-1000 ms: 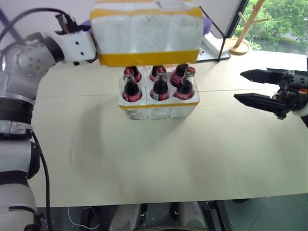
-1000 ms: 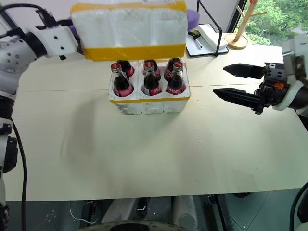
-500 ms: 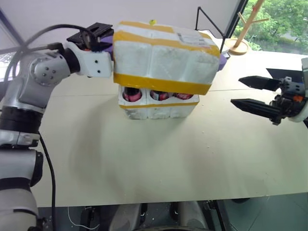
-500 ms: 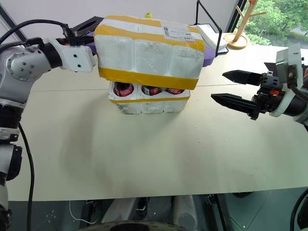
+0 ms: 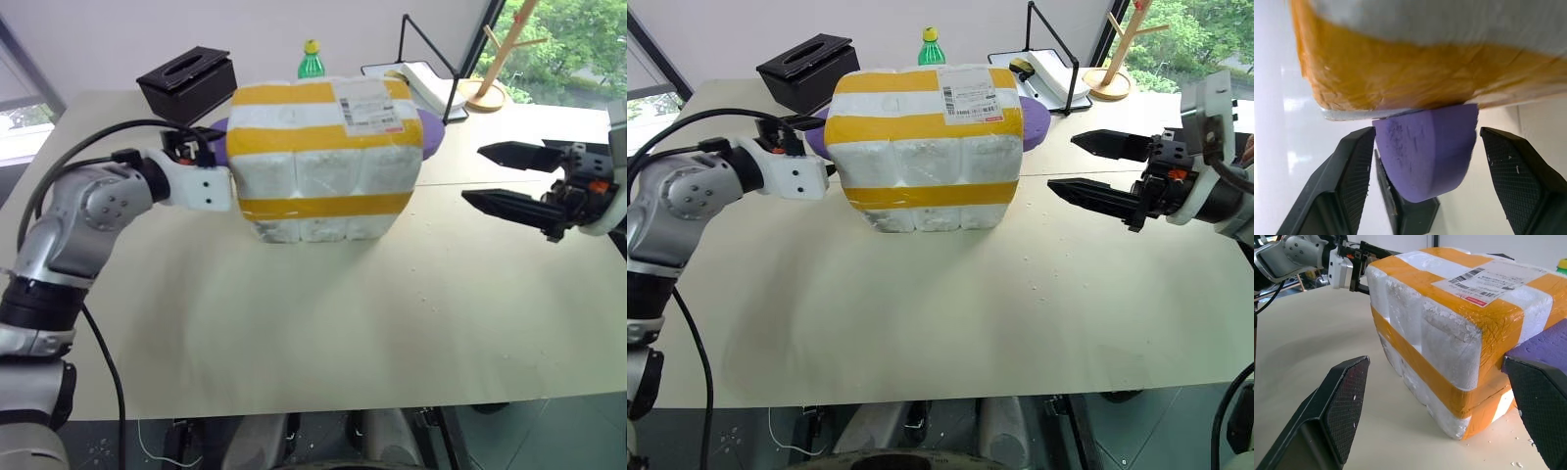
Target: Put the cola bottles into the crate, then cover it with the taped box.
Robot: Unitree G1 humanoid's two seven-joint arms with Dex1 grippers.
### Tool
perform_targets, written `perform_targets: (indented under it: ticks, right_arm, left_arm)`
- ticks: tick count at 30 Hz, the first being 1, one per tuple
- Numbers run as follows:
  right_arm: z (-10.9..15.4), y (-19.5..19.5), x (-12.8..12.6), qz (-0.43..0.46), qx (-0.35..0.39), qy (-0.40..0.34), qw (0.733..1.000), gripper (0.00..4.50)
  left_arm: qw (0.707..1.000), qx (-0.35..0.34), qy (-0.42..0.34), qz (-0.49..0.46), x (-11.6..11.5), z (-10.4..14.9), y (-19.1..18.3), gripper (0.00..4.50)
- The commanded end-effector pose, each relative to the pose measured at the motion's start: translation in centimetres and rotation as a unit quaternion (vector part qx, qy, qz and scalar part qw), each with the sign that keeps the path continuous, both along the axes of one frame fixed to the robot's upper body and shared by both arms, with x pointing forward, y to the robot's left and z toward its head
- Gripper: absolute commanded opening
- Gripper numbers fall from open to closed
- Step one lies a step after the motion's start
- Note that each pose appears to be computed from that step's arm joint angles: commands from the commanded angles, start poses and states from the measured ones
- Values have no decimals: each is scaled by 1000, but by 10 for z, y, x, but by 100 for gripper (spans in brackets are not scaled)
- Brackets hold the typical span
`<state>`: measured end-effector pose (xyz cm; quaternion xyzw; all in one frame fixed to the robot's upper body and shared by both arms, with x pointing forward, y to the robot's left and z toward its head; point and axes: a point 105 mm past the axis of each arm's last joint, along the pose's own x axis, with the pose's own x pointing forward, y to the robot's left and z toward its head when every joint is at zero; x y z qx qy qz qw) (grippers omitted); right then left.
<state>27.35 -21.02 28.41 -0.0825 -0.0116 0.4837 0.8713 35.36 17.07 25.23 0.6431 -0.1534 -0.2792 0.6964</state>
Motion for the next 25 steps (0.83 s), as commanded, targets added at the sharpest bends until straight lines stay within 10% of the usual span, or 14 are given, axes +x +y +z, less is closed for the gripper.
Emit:
perform_targets:
  ticks: [1,8,13,19,25]
  right_arm:
    - [10,-1,-4,0,-6,-24,1000,450]
    - [6,-4,0,-4,-9,-16,1000,450]
    - [6,-6,3,-6,-12,-14,1000,450]
    - [4,-5,5,-1,-12,-18,1000,450]
    - [-18,-8,4,8,-40,6,999,450]
  left_arm:
    - [993,-84,-3,-81,-33,31,-8,369]
    - [874,-347,333,-74,-72,22,35,369]
    - [864,-329,377,-49,-86,21,56,369]
    - [771,-403,491,-56,-110,33,80,369]
    - [784,-370,498,-10,-117,14,98,369]
